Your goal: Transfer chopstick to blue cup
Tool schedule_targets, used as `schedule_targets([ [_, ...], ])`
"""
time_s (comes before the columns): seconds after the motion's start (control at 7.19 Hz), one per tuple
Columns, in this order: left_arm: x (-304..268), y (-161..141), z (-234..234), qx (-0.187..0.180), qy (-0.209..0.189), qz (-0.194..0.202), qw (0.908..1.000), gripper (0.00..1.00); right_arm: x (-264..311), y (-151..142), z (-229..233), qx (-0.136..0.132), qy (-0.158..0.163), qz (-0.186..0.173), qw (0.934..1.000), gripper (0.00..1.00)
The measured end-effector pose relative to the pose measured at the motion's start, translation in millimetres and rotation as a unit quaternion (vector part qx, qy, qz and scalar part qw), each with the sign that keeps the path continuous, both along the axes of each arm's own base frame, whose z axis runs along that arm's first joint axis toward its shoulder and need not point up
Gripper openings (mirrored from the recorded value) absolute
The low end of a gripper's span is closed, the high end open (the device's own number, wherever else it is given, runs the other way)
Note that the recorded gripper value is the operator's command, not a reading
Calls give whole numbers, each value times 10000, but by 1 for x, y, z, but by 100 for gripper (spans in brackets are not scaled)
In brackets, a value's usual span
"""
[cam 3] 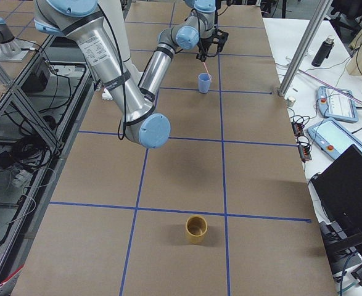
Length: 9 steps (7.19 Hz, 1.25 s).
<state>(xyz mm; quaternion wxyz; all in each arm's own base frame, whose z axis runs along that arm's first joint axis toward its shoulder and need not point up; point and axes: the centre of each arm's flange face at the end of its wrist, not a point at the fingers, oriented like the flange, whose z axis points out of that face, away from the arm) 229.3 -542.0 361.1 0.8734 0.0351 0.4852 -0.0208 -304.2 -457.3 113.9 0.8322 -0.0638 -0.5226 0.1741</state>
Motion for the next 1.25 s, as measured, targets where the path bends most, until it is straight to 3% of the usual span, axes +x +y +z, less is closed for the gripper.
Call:
schedule_targets([
  [0.42, -4, 0, 4, 22, -10, 11, 10000, 98, -36, 9, -25, -59, -124, -83, 9999, 0],
  [0.97, -4, 0, 6, 18, -19, 6, 10000, 98, -85, 3, -25, -51, -19, -212, 9998, 0],
  [1.11, -4, 0, 6, 17, -20, 5, 10000, 98, -95, 0, -21, -32, -8, -230, 9997, 69],
  [1.25, -4, 0, 6, 19, -19, 6, 10000, 98, -105, -5, -15, -18, 1, -243, 9997, 100],
])
